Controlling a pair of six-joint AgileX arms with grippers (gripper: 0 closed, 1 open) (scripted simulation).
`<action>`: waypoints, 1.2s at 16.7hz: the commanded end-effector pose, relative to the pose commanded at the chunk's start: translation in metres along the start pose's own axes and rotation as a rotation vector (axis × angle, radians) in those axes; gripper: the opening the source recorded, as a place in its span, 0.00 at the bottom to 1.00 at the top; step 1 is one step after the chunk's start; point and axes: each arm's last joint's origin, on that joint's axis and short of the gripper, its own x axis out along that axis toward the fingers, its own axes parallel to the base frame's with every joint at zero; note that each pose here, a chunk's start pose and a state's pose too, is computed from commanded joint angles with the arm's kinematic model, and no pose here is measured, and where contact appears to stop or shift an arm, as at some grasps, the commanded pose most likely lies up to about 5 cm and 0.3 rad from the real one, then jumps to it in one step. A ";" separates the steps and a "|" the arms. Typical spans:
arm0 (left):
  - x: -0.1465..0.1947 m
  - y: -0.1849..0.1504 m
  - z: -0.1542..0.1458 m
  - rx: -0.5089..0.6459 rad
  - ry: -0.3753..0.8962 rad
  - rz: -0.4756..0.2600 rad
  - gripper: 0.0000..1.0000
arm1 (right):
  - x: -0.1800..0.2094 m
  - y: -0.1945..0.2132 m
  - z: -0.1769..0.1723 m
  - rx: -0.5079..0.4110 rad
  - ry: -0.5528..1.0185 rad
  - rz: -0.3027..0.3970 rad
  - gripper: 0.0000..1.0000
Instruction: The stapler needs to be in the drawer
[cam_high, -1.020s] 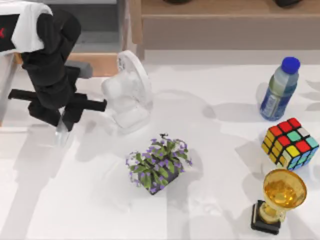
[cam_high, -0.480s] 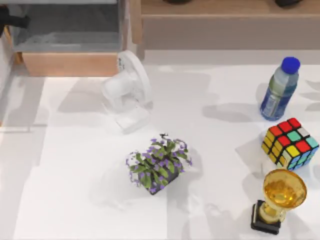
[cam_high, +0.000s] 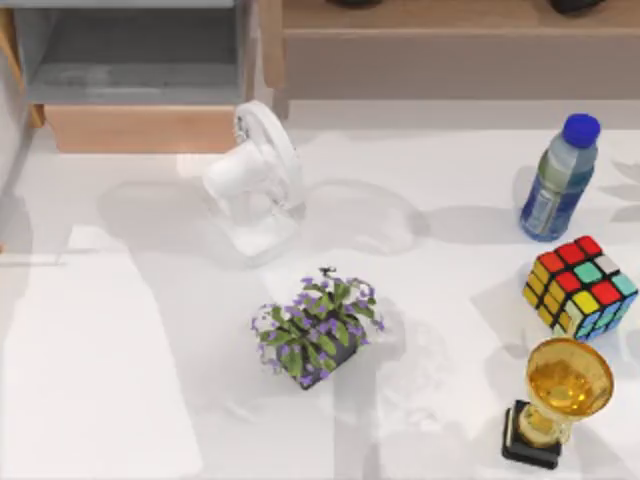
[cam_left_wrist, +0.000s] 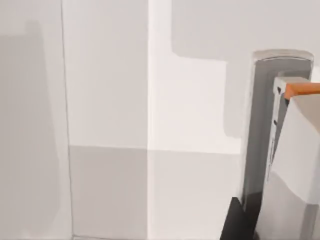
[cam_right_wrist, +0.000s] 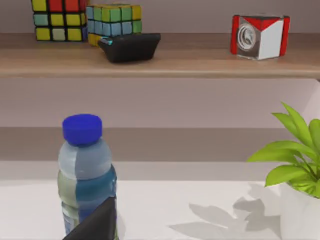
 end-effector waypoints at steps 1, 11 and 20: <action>0.013 0.004 0.001 -0.002 0.029 -0.021 0.00 | 0.000 0.000 0.000 0.000 0.000 0.000 1.00; 0.053 0.002 0.000 0.012 0.146 -0.097 0.00 | 0.000 0.000 0.000 0.000 0.000 0.000 1.00; 0.061 0.003 -0.002 0.006 0.145 -0.099 0.00 | 0.000 0.000 0.000 0.000 0.000 0.000 1.00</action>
